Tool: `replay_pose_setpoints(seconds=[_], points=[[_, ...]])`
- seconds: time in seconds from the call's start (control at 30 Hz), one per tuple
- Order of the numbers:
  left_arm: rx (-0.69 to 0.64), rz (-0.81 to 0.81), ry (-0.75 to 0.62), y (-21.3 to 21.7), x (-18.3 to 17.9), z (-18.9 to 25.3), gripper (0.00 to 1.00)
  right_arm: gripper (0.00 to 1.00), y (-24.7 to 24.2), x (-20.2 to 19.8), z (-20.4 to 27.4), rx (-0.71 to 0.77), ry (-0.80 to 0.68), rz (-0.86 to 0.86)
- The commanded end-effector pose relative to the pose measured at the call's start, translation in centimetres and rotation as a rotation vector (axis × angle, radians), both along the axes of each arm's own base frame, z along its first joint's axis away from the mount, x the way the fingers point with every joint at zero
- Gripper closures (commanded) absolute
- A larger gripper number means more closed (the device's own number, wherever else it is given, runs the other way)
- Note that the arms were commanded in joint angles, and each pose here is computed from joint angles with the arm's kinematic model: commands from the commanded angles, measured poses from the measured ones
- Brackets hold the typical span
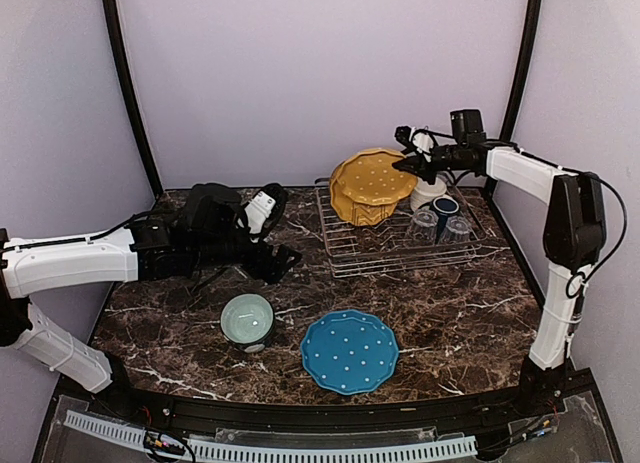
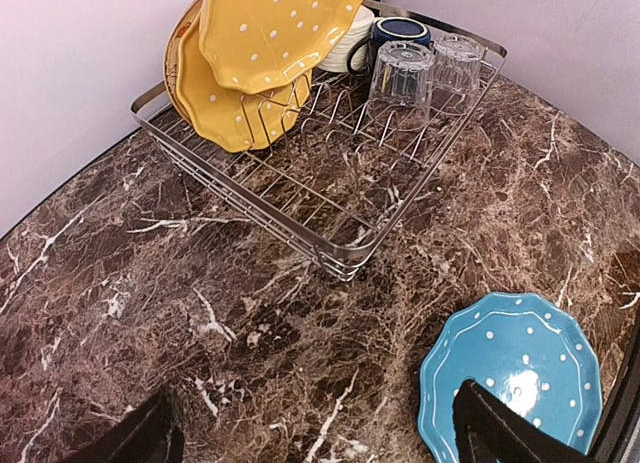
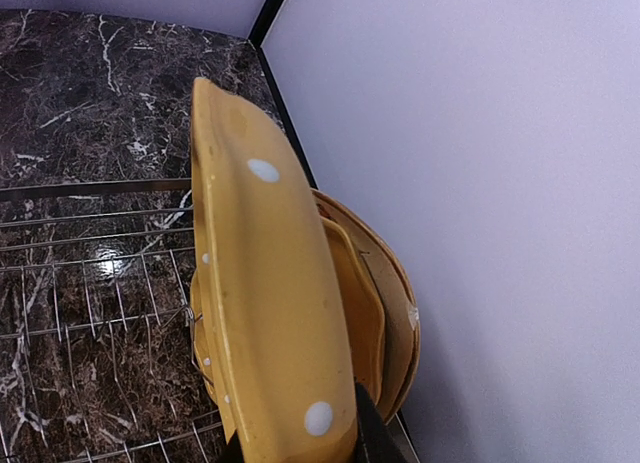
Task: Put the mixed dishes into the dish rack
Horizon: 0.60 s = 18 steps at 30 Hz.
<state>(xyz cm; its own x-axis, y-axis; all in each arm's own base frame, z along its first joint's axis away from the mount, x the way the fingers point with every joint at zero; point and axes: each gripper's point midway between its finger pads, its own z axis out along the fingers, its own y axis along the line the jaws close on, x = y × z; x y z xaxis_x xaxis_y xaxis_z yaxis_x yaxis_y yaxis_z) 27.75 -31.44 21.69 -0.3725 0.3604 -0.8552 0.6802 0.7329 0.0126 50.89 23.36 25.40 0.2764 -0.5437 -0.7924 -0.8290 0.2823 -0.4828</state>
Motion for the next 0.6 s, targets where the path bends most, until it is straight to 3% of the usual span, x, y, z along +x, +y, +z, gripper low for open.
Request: replay_pose_setpoints(seconds=[0.0,0.57], points=[[0.015,0.011,-0.003,0.9,-0.3,0.0,0.07,1.0,0.4,0.1,7.0,0.088,-0.191,0.07],[0.026,0.016,0.004,1.0,-0.2,-0.4,0.07,1.0,0.5,1.5,4.4,0.046,-0.178,0.098]])
